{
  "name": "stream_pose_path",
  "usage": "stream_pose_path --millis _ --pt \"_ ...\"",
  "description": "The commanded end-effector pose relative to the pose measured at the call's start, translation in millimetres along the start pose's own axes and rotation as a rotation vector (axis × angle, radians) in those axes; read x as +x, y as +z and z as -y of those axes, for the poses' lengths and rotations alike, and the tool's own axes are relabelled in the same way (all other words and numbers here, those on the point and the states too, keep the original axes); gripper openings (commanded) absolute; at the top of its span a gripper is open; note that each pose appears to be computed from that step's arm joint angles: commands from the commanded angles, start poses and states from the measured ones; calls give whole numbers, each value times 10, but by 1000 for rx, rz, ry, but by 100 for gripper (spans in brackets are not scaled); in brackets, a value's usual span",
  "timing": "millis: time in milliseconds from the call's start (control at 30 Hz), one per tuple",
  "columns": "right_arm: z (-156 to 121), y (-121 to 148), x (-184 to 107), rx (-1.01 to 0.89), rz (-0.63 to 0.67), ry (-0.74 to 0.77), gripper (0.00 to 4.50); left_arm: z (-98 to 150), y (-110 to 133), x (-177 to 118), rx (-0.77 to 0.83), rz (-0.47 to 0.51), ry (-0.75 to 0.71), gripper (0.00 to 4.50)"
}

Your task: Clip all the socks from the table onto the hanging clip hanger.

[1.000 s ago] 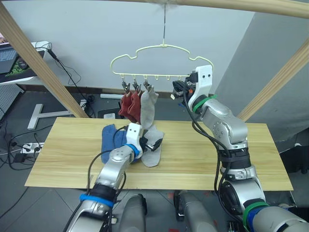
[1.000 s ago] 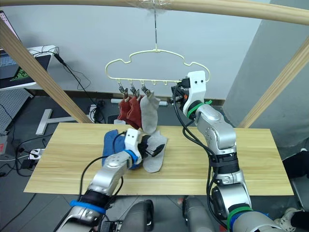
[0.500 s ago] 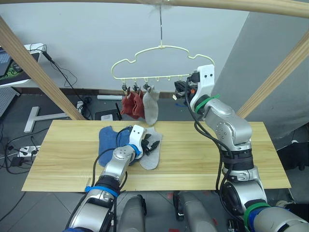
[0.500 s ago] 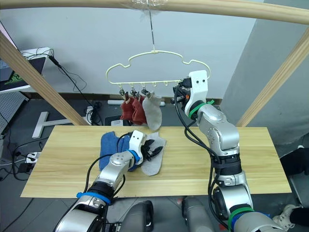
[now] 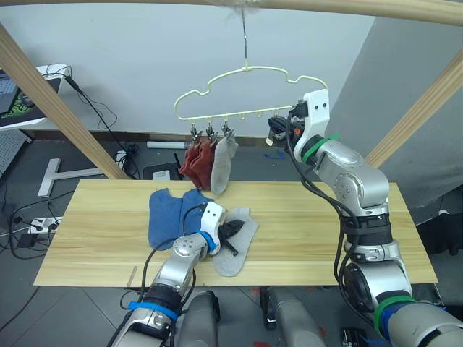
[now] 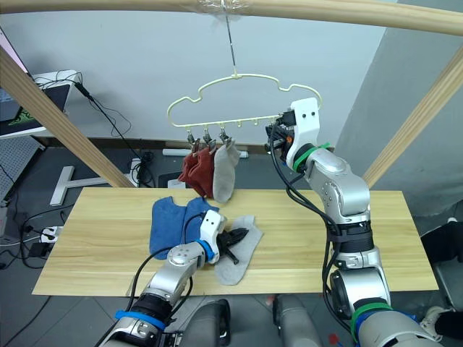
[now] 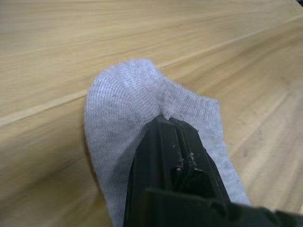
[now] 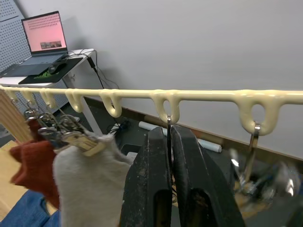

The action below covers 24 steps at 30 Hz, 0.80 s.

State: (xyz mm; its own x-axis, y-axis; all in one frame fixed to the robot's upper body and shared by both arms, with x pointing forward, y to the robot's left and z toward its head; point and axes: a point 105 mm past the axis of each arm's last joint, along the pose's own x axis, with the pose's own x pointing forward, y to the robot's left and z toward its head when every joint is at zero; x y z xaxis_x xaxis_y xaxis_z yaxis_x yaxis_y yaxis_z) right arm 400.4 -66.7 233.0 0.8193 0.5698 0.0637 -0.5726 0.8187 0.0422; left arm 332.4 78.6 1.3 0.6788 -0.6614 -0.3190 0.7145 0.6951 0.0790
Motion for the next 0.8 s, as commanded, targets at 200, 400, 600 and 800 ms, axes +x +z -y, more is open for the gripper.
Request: stream_pose_path --millis 200,400,600,800 --pt "-1 123 -7 -10 33 14 0 67 256 14 153 47 -47 42" --pt "7 139 -20 -11 36 10 0 112 141 10 183 -51 -70 209" --pt "23 131 -38 -11 34 1 0 112 138 39 201 -77 -53 399" --pt "38 109 -58 -9 26 -7 0 124 -8 77 166 -185 -50 448"
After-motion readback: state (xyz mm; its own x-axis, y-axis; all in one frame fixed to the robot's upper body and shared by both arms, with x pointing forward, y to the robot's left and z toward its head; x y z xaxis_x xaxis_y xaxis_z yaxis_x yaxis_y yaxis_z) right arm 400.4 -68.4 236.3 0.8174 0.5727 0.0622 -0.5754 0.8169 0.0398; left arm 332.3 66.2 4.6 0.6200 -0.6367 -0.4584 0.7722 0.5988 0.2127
